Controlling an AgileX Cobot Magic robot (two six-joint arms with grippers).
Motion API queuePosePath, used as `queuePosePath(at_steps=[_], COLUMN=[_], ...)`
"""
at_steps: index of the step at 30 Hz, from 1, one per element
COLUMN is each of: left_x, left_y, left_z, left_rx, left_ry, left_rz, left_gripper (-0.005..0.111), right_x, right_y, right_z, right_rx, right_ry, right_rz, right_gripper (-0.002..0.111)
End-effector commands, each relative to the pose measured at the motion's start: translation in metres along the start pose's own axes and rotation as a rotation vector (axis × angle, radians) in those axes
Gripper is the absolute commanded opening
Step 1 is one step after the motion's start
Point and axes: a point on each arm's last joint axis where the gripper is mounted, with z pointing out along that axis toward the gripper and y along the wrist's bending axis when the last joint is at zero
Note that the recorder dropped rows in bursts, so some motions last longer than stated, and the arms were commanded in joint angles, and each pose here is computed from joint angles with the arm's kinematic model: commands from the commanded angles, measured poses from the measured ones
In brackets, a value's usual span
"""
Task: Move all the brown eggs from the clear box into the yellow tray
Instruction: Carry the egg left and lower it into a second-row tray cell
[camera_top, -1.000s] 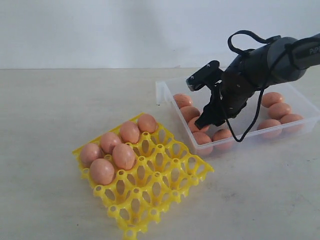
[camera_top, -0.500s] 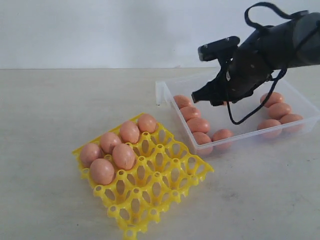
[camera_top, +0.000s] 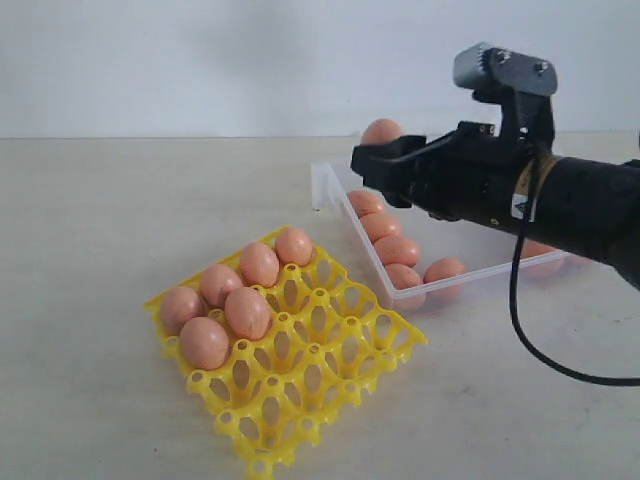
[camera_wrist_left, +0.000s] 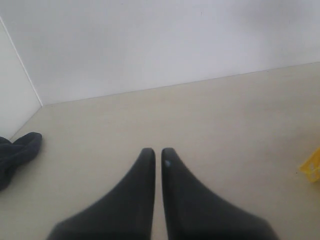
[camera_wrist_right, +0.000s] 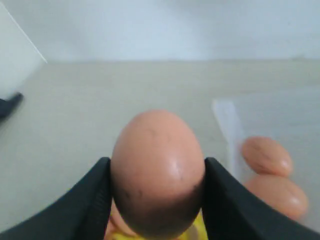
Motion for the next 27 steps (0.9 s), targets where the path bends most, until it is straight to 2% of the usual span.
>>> queuePosePath(at_steps=[1,7,10,17,21,25,27], left_x=[0.001,0.001,0.001,0.001,0.001,0.001,0.001], left_y=[0.000,0.000,0.000,0.000,0.000,0.000,0.000], left_z=[0.000,0.000,0.000,0.000,0.000,0.000,0.000], left_rx=[0.005,0.005,0.005,0.005,0.005,0.005,0.005], left_ry=[-0.004,-0.004,-0.004,-0.004,-0.004,-0.004,-0.004], left_rz=[-0.004,-0.004,-0.004,-0.004,-0.004,-0.004,-0.004], left_gripper=[0.004,0.004,0.004,0.004,0.004,0.004,0.004], right_x=[-0.016,-0.031,-0.037,-0.042,-0.023,0.012,0.030], right_y=[0.023,0.049,0.054,0.053,0.038,0.030,0.016], right_z=[-0.020,-0.034,-0.035,-0.013,0.023,0.048,0.060], right_rx=[-0.201,-0.533,-0.600,-0.617,-0.581,-0.601,-0.471], right_ry=[-0.145,-0.280,-0.303,-0.272,-0.179,0.041,0.155], right_rz=[0.132,0.169,0.209,0.210,0.227,0.102,-0.037], right_gripper=[0.000,0.000,0.000,0.000,0.000,0.000,0.000])
